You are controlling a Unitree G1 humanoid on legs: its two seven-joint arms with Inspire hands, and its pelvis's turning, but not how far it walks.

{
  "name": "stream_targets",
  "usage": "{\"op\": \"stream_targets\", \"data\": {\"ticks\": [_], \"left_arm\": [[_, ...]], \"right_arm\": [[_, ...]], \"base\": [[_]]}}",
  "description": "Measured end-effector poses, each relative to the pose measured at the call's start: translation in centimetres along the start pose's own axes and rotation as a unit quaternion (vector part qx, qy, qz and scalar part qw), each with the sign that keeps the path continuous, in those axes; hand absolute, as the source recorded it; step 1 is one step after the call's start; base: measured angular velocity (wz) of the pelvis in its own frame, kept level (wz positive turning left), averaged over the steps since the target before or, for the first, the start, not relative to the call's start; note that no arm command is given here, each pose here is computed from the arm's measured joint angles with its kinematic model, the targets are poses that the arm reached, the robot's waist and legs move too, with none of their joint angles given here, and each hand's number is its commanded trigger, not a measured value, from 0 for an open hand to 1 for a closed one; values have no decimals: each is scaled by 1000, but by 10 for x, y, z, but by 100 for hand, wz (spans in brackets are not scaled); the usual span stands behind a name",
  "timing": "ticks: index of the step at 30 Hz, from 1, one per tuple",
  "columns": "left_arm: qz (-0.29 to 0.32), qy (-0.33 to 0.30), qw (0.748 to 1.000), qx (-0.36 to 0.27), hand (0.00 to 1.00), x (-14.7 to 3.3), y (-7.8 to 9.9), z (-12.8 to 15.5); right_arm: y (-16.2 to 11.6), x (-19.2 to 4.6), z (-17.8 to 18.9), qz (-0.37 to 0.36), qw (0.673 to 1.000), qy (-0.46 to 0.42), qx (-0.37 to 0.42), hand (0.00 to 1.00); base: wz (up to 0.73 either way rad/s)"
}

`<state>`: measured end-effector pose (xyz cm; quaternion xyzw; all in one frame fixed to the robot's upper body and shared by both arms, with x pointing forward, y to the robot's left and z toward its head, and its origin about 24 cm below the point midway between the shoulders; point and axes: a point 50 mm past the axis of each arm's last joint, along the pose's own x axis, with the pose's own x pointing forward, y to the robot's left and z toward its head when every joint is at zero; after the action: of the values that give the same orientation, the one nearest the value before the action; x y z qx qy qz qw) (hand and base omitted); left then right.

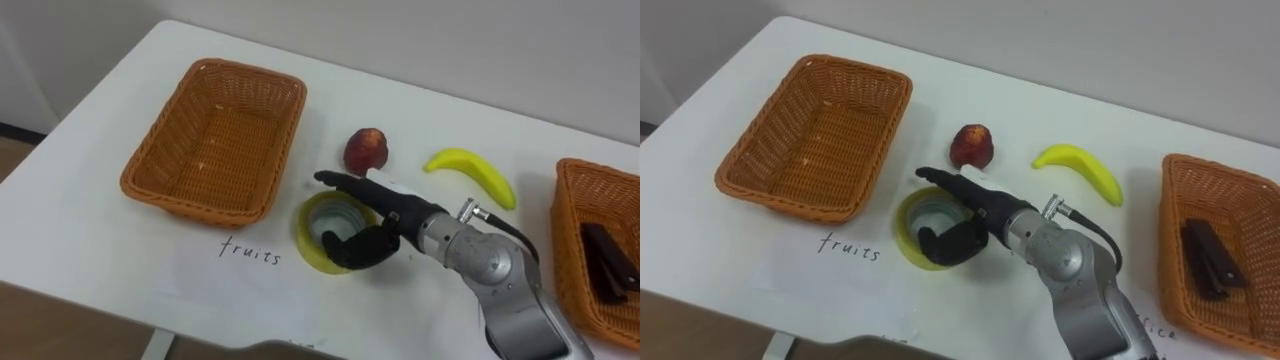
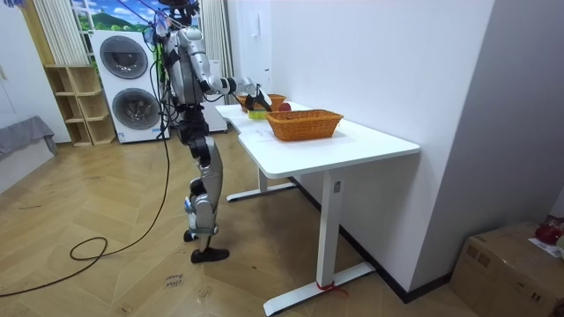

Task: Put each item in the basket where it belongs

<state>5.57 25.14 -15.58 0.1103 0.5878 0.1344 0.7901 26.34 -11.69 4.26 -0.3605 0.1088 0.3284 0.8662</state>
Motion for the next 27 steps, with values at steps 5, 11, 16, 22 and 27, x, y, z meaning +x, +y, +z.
{"op": "stream_targets", "data": {"ticks": [5, 11, 16, 22, 27], "left_arm": [[-1, -2, 1000, 0, 0, 0, 0, 2], [-3, -4, 1000, 0, 0, 1, 0, 5], [-2, -1, 1000, 0, 0, 2, 0, 5], [-4, -2, 1000, 0, 0, 2, 0, 6], [-4, 0, 1000, 0, 0, 2, 0, 6]], "right_arm": [[-4, 2, 0, -5, 1000, 9, -10, 100], [-5, 4, -1, -4, 999, 20, -26, 100], [-4, 5, -1, -1, 999, 19, -27, 100], [-3, 5, -2, 0, 999, 22, -26, 100], [-3, 5, -2, 0, 999, 24, -27, 100]], "base": [[0], [0], [0], [0], [0]]}}
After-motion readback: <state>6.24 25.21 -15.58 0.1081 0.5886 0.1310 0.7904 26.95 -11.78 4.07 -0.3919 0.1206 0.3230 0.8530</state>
